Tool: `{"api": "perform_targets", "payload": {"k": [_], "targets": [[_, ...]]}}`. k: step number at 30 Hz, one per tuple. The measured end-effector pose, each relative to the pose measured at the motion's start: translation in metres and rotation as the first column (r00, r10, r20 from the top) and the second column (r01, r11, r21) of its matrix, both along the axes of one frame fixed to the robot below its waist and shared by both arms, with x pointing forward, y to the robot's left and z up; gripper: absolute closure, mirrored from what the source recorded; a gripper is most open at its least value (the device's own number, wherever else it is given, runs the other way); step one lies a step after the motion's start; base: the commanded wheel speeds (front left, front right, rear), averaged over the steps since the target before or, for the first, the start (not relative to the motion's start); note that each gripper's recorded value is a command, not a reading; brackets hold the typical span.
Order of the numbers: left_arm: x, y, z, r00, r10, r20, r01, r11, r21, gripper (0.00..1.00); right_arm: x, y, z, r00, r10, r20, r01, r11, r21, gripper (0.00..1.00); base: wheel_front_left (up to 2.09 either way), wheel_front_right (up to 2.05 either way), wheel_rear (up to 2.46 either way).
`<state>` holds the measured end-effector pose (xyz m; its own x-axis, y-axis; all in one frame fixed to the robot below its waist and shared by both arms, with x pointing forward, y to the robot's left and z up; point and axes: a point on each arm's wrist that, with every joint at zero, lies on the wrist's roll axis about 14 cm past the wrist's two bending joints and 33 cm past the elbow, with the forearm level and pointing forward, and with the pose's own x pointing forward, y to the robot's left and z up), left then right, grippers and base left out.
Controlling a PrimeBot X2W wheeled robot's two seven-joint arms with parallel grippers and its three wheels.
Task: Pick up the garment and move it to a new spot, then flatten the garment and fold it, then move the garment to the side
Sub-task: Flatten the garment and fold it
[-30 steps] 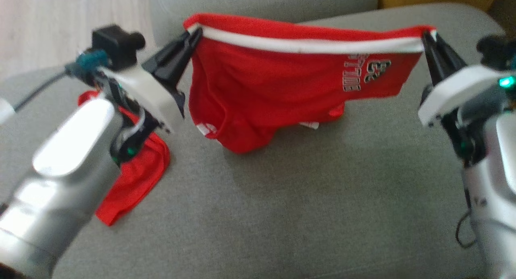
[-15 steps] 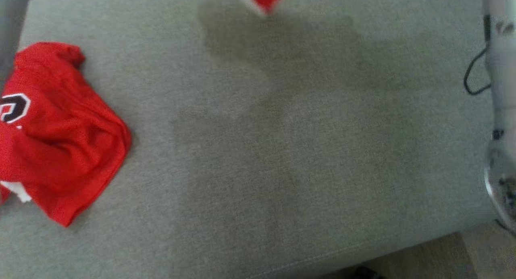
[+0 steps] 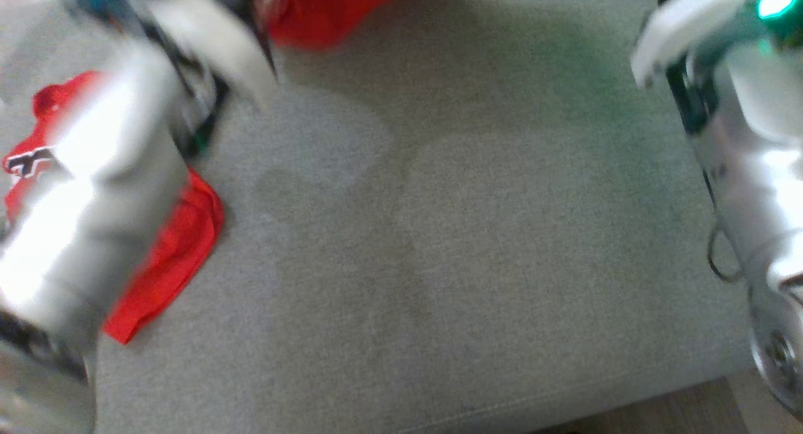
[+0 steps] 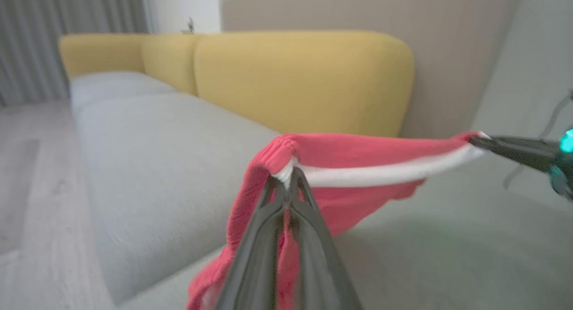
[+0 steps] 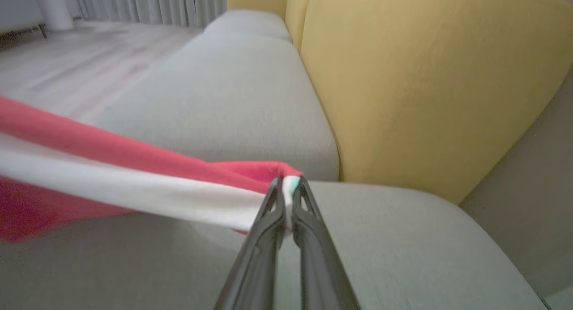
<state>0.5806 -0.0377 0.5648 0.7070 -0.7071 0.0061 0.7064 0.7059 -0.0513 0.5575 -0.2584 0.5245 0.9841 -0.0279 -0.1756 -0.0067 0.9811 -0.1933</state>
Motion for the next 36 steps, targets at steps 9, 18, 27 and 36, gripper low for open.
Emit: {"api": "perform_targets", "payload": {"k": [9,18,27,36], "targets": [[-0.126,0.0,-0.102,0.951,-0.151,-0.268,0.176,0.982,0.071,1.0,-0.067,-0.027,-0.068,0.946,-0.051,-0.319,0.037,0.998,-0.051,1.0,0.0,0.0,0.0],[-0.2,-0.005,-0.108,0.928,-0.209,-0.308,0.237,0.97,0.055,1.0,-0.145,-0.046,-0.097,0.846,-0.028,-0.532,0.004,0.999,-0.048,1.0,0.0,0.0,0.0],[-0.25,-0.019,-0.101,0.91,-0.251,-0.331,0.268,0.963,0.006,1.0,-0.199,-0.069,-0.094,0.767,-0.014,-0.642,0.037,0.999,0.022,1.0,0.0,0.0,0.0],[-0.263,-0.018,-0.106,0.896,-0.229,-0.381,0.235,0.972,-0.032,1.0,-0.204,-0.066,-0.086,0.789,0.034,-0.614,0.057,0.99,0.129,1.0,0.0,0.0,0.0]]}}
